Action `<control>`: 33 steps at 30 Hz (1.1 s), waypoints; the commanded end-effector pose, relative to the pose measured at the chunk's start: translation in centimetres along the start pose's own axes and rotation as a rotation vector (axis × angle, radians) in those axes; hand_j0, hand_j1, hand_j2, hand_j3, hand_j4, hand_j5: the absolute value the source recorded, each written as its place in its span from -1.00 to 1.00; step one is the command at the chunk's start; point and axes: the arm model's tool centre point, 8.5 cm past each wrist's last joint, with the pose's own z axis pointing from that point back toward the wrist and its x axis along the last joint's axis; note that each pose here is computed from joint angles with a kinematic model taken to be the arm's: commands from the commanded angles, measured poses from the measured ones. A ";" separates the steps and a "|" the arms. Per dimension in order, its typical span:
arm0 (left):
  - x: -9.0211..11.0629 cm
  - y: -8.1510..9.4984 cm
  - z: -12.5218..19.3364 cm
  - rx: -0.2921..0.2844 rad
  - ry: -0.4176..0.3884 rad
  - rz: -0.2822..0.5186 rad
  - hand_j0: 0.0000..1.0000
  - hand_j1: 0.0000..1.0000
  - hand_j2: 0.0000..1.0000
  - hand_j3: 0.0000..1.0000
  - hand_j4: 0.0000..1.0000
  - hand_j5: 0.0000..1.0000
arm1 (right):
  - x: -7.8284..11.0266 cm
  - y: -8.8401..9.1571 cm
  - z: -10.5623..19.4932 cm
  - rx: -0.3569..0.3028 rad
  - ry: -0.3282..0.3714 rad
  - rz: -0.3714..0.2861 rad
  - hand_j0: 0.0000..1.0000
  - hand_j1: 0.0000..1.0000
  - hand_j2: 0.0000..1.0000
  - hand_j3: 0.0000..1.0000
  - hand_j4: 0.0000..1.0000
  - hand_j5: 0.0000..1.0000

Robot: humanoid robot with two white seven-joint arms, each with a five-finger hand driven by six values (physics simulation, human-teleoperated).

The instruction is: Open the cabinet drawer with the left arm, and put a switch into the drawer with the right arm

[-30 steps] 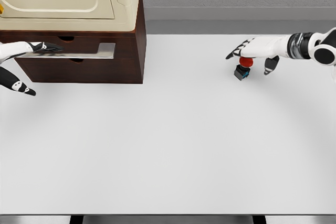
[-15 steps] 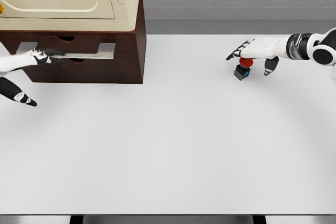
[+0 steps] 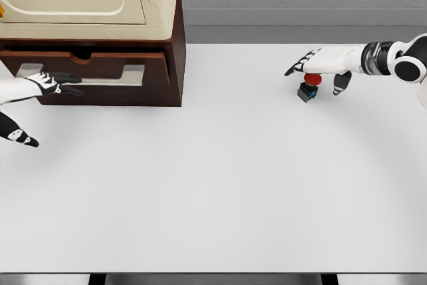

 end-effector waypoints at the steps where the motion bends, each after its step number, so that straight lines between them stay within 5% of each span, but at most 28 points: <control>1: 0.3 -0.1 0.4 -0.003 -0.023 -0.002 1.00 1.00 1.00 1.00 1.00 1.00 | 0.0 -0.1 0.0 -0.003 0.000 -0.002 1.00 1.00 1.00 1.00 1.00 1.00; 33: 1.2 -0.9 2.8 -0.046 -0.037 -0.008 1.00 1.00 1.00 1.00 1.00 1.00 | 0.3 0.1 -0.2 0.010 -0.006 0.006 1.00 1.00 1.00 1.00 1.00 1.00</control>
